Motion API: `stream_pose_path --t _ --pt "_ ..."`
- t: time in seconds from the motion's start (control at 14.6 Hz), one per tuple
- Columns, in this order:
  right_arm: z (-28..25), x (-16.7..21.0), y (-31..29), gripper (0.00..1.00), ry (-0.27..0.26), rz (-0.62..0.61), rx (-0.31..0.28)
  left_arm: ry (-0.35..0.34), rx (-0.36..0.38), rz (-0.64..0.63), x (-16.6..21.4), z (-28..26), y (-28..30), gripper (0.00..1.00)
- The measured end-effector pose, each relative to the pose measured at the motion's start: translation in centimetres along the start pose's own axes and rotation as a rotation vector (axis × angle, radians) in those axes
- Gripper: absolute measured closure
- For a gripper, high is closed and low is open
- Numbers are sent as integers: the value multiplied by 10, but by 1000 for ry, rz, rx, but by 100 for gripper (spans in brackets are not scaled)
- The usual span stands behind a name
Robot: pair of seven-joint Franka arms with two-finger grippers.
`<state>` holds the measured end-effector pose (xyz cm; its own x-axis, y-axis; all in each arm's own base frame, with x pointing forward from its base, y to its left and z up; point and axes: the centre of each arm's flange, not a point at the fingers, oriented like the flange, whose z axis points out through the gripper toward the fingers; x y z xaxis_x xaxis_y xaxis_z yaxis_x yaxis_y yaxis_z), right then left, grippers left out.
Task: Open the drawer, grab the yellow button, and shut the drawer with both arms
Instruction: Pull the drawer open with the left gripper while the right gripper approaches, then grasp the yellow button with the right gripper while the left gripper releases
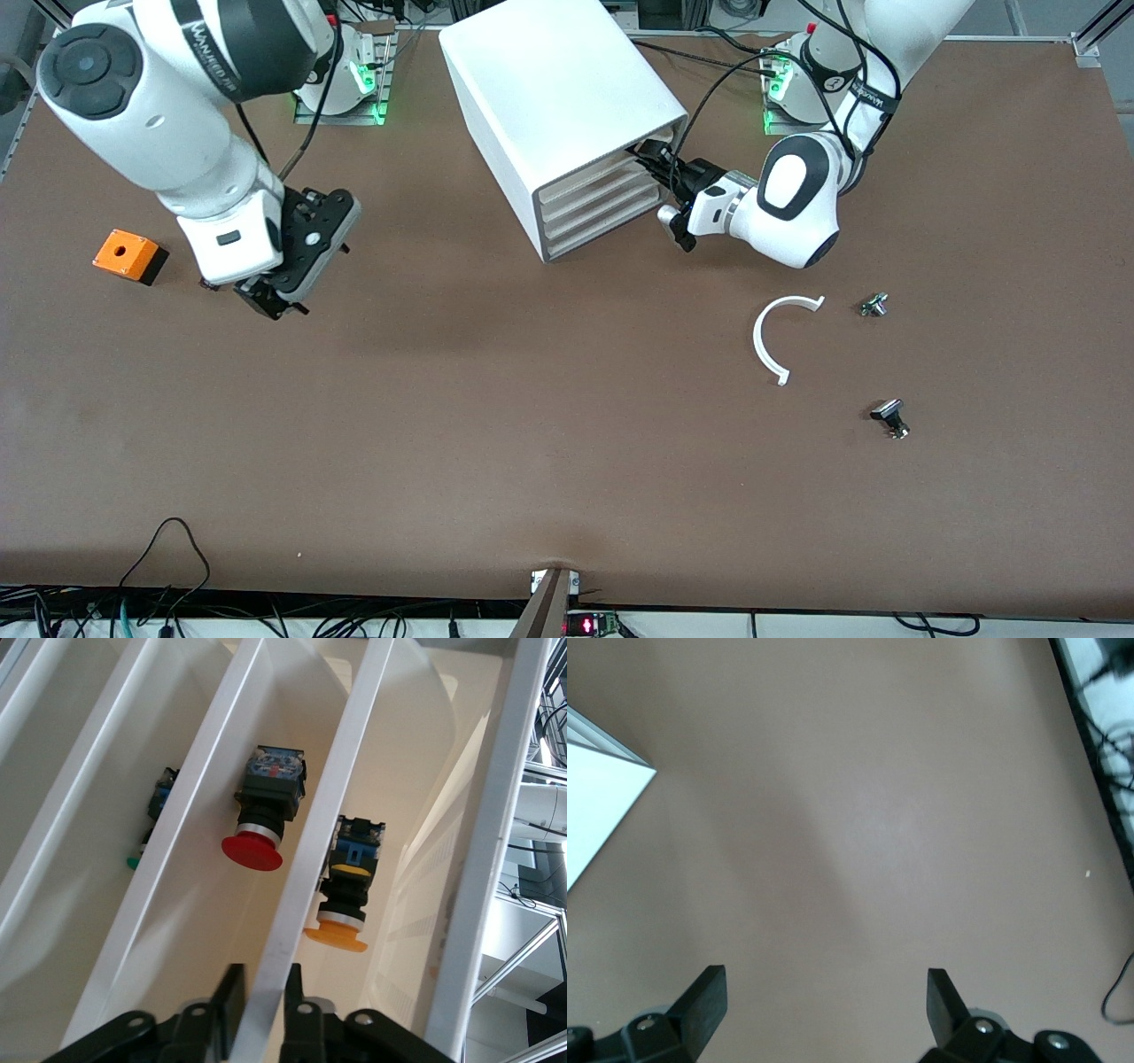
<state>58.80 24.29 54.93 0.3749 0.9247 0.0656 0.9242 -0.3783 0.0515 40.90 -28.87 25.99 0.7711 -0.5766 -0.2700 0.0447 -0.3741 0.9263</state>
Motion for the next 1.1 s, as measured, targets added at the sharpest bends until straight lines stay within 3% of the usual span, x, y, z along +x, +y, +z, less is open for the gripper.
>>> stream_pose_path --t 0.41,0.82,1.1 --pt "-13 69 -59 0 40 -186 -15 12 -4 16 0 -5 -3 87" --pt "-2 103 -91 0 54 -258 -15 192 27 9 6 -87 -20 87" --pt "1 112 -90 0 81 -277 -35 252 61 19 10 -113 -19 88"
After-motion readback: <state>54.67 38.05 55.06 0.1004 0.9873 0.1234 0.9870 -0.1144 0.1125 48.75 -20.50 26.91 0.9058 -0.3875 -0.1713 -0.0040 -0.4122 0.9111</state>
